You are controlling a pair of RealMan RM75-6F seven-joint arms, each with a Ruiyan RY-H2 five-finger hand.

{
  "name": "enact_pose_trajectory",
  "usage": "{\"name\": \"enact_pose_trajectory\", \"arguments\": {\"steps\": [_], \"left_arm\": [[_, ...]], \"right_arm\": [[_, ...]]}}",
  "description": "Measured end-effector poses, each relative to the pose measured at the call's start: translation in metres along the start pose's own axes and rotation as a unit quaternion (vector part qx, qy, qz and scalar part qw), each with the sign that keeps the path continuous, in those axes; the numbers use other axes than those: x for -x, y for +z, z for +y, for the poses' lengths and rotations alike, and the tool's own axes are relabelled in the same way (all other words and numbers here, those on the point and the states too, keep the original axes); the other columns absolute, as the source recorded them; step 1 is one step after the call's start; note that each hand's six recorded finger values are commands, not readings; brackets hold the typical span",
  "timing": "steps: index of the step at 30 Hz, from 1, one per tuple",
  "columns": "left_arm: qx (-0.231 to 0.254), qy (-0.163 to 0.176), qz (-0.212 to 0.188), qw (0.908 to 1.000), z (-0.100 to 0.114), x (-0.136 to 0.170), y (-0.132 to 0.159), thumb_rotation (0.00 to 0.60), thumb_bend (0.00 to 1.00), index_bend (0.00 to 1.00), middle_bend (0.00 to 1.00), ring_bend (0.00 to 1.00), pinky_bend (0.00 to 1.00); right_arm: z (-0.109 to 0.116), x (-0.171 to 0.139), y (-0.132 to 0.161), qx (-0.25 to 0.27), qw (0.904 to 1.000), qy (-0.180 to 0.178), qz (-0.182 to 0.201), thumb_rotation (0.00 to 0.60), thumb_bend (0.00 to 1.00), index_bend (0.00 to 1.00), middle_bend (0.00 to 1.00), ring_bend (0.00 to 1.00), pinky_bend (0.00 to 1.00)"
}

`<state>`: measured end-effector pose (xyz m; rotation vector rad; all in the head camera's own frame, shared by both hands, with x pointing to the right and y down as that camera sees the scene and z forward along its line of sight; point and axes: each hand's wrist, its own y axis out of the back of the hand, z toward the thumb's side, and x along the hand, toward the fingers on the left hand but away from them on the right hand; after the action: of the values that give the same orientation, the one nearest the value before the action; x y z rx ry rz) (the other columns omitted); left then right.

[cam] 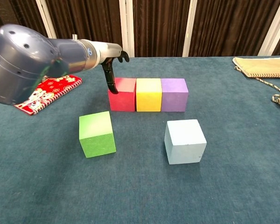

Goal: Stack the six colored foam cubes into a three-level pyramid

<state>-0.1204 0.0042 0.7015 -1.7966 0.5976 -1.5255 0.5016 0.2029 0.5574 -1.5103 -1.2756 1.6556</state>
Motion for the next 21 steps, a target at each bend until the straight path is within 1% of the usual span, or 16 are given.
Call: {"name": "enact_pose_trajectory", "arguments": {"steps": [3,7,11,13,17,21], "left_arm": [[-0.001,-0.004,-0.004,1.0000,0.006,0.006,-0.008,0.600,0.11,0.11,0.06,0.00,0.00],[-0.004,-0.011,-0.007,0.9999,0.014,0.017,-0.021,0.600,0.11,0.12,0.10,0.00,0.00],[-0.005,-0.018,-0.008,0.9998,0.021,0.033,-0.038,0.600,0.12,0.19,0.16,0.00,0.00],[-0.003,-0.020,-0.005,0.9998,0.025,0.042,-0.052,0.600,0.13,0.22,0.19,0.00,0.00],[-0.001,-0.029,0.011,0.9995,0.019,0.054,-0.081,0.600,0.13,0.27,0.24,0.00,0.00],[-0.006,-0.030,0.021,0.9993,0.010,0.056,-0.097,0.600,0.14,0.27,0.25,0.00,0.00]], "right_arm": [[0.000,0.000,0.000,-0.001,1.0000,0.000,0.000,0.600,0.18,0.18,0.10,0.08,0.02],[-0.001,0.000,0.001,0.000,1.0000,0.001,0.000,0.600,0.18,0.18,0.10,0.08,0.02],[-0.002,0.000,0.002,0.000,1.0000,0.003,0.001,0.600,0.18,0.18,0.10,0.08,0.02],[-0.002,0.000,0.002,0.000,1.0000,0.004,0.002,0.600,0.18,0.18,0.10,0.08,0.02],[-0.003,0.000,0.004,0.001,1.0000,0.006,0.003,0.600,0.18,0.18,0.10,0.08,0.02],[-0.004,0.001,0.004,0.002,1.0000,0.007,0.003,0.600,0.18,0.18,0.10,0.08,0.02]]}}
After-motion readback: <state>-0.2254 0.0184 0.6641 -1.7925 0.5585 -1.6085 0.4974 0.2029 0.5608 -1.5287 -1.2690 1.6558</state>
